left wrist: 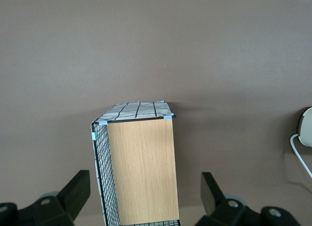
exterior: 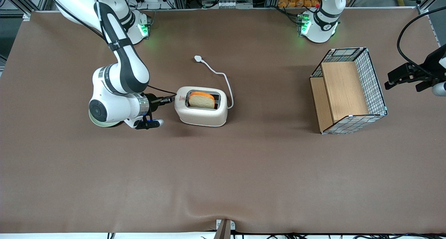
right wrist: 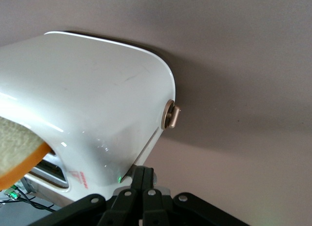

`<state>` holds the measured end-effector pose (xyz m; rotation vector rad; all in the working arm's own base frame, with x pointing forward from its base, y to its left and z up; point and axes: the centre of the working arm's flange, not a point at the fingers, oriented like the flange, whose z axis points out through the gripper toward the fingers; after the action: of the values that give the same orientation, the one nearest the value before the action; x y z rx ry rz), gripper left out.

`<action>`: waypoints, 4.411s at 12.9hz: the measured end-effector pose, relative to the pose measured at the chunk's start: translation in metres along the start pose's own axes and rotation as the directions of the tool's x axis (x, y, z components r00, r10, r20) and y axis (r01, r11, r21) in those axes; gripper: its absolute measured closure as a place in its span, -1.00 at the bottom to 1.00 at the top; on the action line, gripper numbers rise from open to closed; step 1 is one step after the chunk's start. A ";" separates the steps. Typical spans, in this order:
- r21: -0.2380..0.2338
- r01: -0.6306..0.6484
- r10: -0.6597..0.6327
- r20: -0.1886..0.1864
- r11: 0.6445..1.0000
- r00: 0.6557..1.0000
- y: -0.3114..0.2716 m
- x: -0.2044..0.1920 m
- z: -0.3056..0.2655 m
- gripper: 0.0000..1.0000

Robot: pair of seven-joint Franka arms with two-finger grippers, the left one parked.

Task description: Press toaster button with right arm

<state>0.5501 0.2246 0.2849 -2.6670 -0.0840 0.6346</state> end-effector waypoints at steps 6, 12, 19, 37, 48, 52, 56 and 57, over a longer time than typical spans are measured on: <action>-0.002 -0.011 0.011 0.005 1.000 1.000 0.005 0.006 0.011 0.98; -0.019 -0.019 0.019 -0.011 1.000 1.000 0.011 0.014 0.031 0.98; -0.032 -0.022 0.021 -0.040 0.999 0.999 0.014 0.015 0.043 0.98; 0.021 -0.017 0.018 -0.043 1.000 0.999 0.024 0.015 0.044 0.98; 0.071 0.042 -0.038 -0.046 0.997 0.998 0.034 0.015 0.045 0.98; 0.079 0.045 -0.042 -0.029 0.996 0.999 0.032 0.013 0.044 0.98; 0.087 0.044 -0.044 0.003 0.995 0.999 0.023 0.014 0.016 0.98; 0.081 0.039 -0.040 0.013 0.996 0.999 0.018 0.014 0.000 0.98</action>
<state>0.5626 0.2099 0.2719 -2.5775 -0.1122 0.6313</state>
